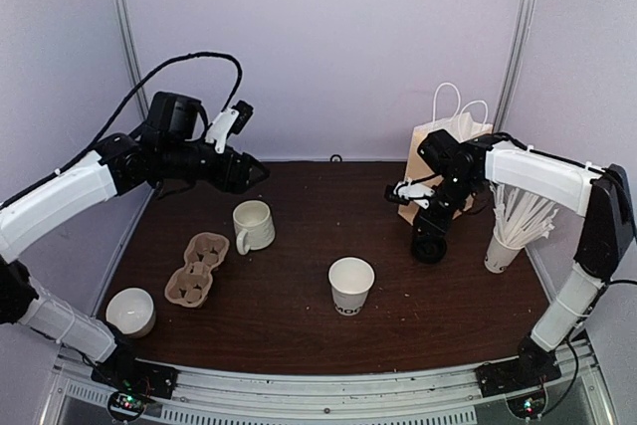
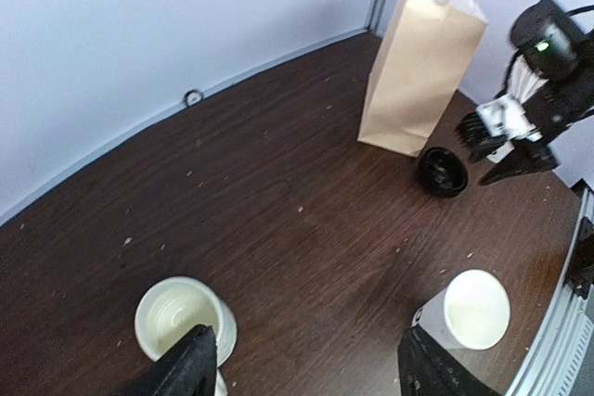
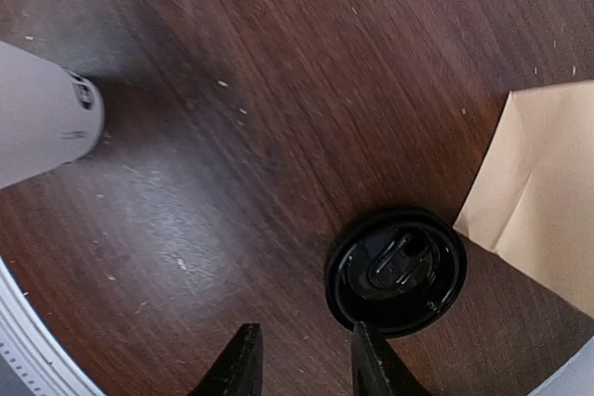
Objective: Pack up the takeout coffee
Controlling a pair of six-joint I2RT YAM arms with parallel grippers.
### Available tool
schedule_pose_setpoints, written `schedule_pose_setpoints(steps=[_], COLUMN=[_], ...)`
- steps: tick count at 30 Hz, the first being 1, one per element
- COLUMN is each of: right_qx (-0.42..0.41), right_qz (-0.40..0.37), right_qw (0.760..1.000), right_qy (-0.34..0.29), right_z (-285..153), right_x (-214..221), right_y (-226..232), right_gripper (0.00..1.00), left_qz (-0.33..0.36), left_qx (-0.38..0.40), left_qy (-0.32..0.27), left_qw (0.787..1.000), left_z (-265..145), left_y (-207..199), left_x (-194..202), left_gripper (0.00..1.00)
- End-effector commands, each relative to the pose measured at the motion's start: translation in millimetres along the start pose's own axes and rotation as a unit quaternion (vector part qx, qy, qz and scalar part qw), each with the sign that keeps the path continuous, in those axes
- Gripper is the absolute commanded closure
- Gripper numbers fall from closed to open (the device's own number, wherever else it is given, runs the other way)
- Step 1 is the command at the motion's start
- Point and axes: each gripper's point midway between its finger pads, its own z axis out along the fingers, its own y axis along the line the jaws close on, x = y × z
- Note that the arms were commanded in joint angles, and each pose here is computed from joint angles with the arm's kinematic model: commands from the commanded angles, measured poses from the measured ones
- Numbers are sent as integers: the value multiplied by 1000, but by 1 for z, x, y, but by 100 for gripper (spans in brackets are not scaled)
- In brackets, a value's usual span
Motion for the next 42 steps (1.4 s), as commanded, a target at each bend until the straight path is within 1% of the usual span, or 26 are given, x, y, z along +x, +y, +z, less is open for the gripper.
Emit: schedule_pose_setpoints(steps=[1,4,7,10,11,16,19,22,26,29,31,38,42], right_qx=[66,68,52,48,49,45,38,30,27,27,27,17,0], right_qz=[39,50,57,65,68,72,73,73,76,80,81,85,88], right_qw=[996,994,993,992,991,991,991,991,991,993,992,993,994], right_qy=[36,64,84,97,100,103,104,104,102,89,89,83,70], right_z=[37,56,71,82,84,90,92,93,91,88,86,77,62], right_x=[25,36,45,50,51,51,50,48,47,44,44,43,39], right_y=[-38,-45,-41,-42,-43,-44,-43,-41,-40,-39,-38,-32,-24], right_gripper=[64,60,57,57,57,59,63,71,79,84,90,94,94], left_qz=[17,-14,-6,-11,-7,1,1,5,7,6,7,9,9], left_qx=[37,45,39,-12,-17,21,22,26,29,31,31,32,34], left_qy=[-34,-42,-47,-30,-25,-17,-14,-15,-15,-18,-21,-24,-21], left_qw=[999,998,998,999,1000,1000,1000,1000,999,999,999,999,999], left_z=[18,21,16,15,15,18,20,18,18,15,13,12,12], left_y=[-24,-17,-15,3,4,-9,-9,-11,-11,-12,-13,-13,-14], left_x=[-30,-18,-7,0,0,3,4,4,4,3,3,2,3], left_gripper=[29,27,23,21,21,23,23,23,23,23,23,23,23])
